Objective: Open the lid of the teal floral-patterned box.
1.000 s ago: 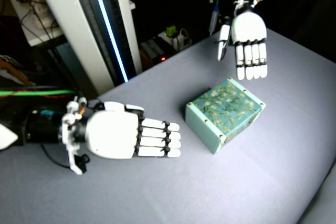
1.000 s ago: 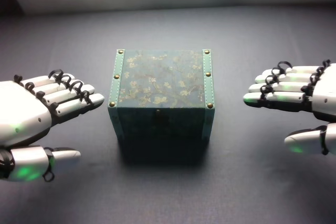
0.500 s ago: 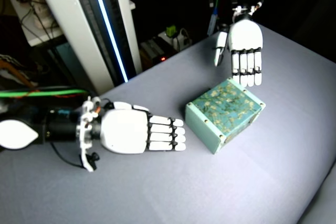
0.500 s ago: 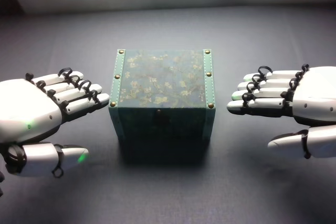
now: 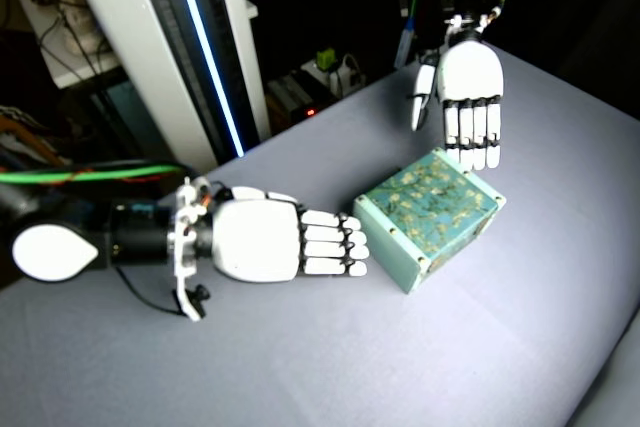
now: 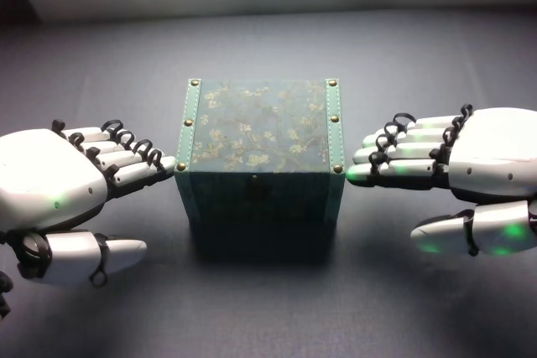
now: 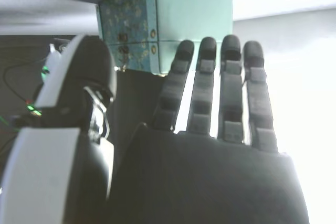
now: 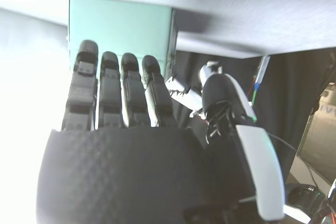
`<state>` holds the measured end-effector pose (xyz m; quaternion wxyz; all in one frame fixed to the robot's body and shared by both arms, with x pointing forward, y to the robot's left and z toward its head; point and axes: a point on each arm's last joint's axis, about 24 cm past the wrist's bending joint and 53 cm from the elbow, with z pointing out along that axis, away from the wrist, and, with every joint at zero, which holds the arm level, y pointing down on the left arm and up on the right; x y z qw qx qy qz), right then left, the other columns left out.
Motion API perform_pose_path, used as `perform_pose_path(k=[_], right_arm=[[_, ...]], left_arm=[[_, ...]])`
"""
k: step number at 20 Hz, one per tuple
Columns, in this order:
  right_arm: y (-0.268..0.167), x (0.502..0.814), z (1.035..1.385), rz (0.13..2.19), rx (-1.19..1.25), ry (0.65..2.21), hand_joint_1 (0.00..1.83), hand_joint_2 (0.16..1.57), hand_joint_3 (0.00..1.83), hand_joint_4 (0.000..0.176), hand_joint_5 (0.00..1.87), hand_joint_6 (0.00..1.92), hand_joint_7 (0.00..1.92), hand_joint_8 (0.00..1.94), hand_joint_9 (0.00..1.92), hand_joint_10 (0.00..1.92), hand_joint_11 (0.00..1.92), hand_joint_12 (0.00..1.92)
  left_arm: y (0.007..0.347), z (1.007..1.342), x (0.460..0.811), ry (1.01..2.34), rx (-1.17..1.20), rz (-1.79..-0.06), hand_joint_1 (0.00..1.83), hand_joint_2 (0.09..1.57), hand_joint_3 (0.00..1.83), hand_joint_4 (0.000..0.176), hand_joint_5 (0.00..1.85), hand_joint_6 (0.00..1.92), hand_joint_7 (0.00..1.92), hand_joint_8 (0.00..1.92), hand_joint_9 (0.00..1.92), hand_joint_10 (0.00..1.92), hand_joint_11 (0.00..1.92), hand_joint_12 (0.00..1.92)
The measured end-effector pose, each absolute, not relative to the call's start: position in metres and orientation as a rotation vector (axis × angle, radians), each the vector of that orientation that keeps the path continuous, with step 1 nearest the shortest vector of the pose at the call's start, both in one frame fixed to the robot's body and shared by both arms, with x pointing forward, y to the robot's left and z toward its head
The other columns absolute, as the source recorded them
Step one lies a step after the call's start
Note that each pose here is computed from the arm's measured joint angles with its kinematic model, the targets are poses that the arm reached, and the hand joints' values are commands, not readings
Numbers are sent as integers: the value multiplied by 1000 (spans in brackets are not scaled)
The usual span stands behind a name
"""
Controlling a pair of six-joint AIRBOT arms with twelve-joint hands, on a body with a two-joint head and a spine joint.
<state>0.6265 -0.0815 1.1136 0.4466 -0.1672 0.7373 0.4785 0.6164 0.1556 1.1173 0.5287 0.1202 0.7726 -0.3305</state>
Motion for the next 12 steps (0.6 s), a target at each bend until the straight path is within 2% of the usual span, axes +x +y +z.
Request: perform_pose_path(k=[2, 7, 12], right_arm=[[-81, 627, 1113, 1185, -413, 1829, 0, 1451, 2, 0, 114, 2, 101, 6, 98, 7, 92, 73], [-77, 627, 1109, 1194, -403, 1838, 0, 1458, 2, 0, 48, 0, 38, 0, 58, 0, 74, 80], [-78, 628, 1111, 1202, -393, 1837, 0, 1450, 4, 0, 111, 0, 82, 0, 74, 0, 52, 119]], left_arm=[[156, 1117, 616, 1848, 288, -788, 46, 1409, 0, 0, 43, 0, 70, 0, 105, 0, 105, 45], [155, 1119, 618, 1844, 284, -789, 64, 1408, 0, 0, 91, 5, 149, 9, 184, 10, 177, 84], [155, 1120, 618, 1841, 280, -793, 113, 1404, 0, 0, 68, 2, 135, 6, 176, 6, 147, 76]])
